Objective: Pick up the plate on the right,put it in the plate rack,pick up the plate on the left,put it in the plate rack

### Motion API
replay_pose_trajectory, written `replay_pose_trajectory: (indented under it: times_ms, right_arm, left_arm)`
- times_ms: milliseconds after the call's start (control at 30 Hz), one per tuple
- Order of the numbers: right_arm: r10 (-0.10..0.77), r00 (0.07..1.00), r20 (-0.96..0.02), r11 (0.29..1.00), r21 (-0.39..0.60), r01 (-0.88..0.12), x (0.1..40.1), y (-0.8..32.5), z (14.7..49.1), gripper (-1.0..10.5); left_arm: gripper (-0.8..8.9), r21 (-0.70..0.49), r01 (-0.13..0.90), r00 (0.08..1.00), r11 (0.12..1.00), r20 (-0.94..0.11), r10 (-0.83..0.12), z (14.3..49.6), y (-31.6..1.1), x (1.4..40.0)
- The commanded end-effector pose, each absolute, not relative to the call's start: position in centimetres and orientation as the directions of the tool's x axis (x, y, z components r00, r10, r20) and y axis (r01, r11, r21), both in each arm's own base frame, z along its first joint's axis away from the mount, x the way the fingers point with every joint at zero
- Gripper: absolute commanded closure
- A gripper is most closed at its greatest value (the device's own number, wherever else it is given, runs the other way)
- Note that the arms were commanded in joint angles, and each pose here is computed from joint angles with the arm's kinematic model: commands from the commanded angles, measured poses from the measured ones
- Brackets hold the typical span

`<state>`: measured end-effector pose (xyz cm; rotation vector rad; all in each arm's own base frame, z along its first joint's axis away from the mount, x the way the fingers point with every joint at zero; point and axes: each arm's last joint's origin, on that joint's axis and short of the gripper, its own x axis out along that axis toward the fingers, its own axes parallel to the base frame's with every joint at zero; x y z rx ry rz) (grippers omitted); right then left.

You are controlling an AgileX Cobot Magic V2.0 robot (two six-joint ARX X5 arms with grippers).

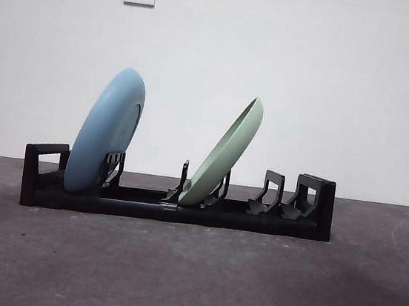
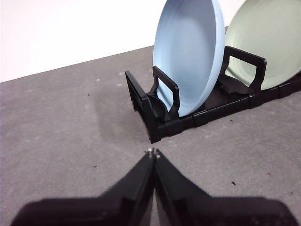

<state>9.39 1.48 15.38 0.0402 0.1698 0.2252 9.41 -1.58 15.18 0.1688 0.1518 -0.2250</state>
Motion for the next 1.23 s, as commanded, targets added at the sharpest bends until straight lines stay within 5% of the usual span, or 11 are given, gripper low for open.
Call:
replay_pose_trajectory:
  times_ms: [33,1233]
  right_arm:
    - [0.226,0.958,-0.175,0.973,0.096,-0.211,9.47,1.50,14.85,9.4]
    - [0.220,0.959,-0.177,0.974,0.096,-0.206,9.48,1.48,14.84,9.4]
  left_arm:
    - [8.17,0.140,0.230,0.963,0.963,-0.176,-0.205,14.73,-1.55,9.48]
    - [8.17,0.140,0.231,0.963,0.963,-0.176,-0.205,14.73,-1.55,9.48]
